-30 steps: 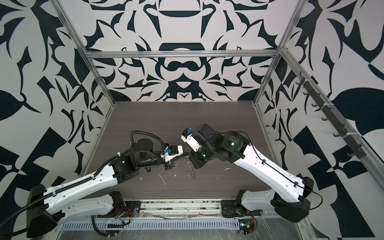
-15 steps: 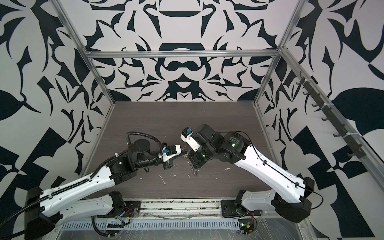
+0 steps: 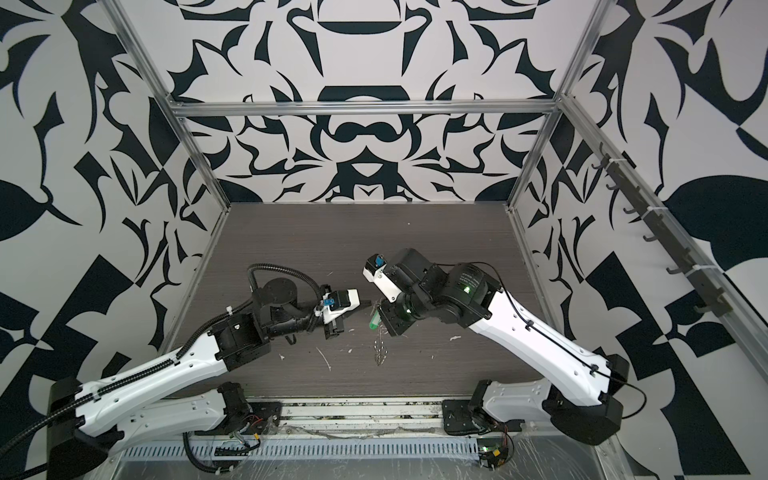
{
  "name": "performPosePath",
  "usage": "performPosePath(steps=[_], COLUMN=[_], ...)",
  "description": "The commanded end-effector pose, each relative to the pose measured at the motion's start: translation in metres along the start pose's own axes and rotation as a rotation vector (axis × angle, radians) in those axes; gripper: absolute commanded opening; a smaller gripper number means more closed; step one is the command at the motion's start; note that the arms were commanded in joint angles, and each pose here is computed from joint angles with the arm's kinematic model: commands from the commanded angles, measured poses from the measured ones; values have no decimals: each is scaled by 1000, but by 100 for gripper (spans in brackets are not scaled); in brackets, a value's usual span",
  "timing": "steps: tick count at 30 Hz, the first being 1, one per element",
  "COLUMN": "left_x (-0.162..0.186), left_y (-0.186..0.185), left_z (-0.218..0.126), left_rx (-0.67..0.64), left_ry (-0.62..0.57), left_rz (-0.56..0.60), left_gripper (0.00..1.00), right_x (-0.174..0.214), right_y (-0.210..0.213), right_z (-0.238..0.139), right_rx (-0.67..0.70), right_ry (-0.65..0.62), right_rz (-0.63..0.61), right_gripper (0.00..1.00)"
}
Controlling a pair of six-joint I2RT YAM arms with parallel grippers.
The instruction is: Remove the keys from the keyring
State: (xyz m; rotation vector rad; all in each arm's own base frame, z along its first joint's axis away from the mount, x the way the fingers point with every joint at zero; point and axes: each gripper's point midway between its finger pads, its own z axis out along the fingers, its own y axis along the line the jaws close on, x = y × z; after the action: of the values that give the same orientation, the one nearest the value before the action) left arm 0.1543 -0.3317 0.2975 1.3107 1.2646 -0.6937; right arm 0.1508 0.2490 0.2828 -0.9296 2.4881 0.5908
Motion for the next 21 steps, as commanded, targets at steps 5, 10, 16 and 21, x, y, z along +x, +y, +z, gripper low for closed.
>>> performPosePath(steps=[5, 10, 16, 21], left_x=[6, 0, -9, -14], left_y=[-6, -5, -4, 1], left_z=[-6, -6, -5, -4], left_rx=[21, 20, 26, 2], left_ry=[17, -5, -31, -48], left_rz=[10, 22, 31, 19], left_gripper=[24, 30, 33, 40], right_x=[-17, -17, -20, -19], right_y=[5, 6, 9, 13], right_z=[-19, -18, -19, -21], right_rx=[-11, -16, -24, -46], right_ry=[-82, -70, -71, -62], right_rz=[-18, -22, -36, -77], right_gripper=[0, 0, 0, 0])
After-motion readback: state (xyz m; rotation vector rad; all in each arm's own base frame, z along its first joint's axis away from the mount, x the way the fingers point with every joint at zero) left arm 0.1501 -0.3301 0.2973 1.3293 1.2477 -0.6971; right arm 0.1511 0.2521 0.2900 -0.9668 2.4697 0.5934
